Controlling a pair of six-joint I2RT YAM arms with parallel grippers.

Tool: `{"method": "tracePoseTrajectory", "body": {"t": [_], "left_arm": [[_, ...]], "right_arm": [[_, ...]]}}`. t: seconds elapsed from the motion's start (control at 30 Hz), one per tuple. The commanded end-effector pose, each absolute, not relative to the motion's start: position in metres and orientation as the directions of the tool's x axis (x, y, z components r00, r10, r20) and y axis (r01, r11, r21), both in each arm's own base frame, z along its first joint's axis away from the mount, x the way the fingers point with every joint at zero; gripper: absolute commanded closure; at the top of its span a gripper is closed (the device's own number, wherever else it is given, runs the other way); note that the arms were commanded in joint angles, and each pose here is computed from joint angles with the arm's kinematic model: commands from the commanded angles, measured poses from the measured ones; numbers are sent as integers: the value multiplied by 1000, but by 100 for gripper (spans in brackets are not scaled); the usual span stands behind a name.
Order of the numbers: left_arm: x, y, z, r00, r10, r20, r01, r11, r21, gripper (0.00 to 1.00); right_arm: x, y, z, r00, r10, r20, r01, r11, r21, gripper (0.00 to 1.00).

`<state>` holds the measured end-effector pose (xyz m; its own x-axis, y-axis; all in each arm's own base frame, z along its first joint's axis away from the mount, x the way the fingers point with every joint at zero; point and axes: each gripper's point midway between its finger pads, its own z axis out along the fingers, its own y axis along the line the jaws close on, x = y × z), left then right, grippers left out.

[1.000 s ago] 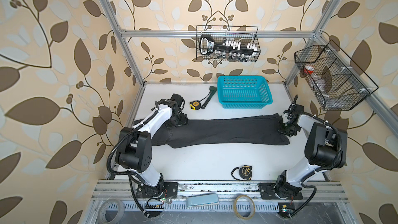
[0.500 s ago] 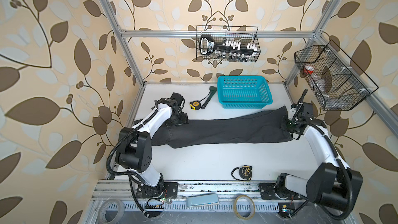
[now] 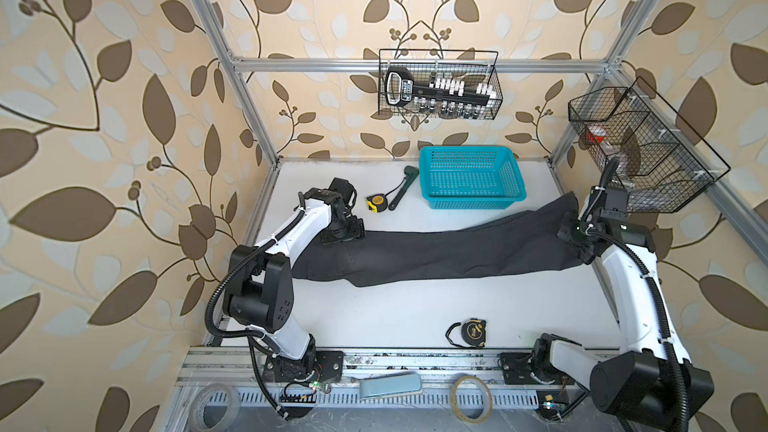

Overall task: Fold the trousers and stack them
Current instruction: 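Lift the hem end with the right gripper and fold it toward the left gripper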

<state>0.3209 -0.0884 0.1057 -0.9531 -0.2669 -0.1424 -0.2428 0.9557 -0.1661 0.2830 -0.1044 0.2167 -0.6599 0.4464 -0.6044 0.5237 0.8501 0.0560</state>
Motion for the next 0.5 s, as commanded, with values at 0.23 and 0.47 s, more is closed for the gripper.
{"method": "tracePoseTrajectory", "body": {"t": [0.23, 0.47], "left_arm": [[315, -86, 112, -956, -255, -142, -230, 957, -175, 15], [318, -86, 112, -955, -260, -143, -236, 957, -169, 15]], "right_arm": [[298, -1, 209, -730, 461, -504, 390, 887, 246, 92], [311, 112, 223, -770, 446, -456, 254, 870, 423, 90]]}}
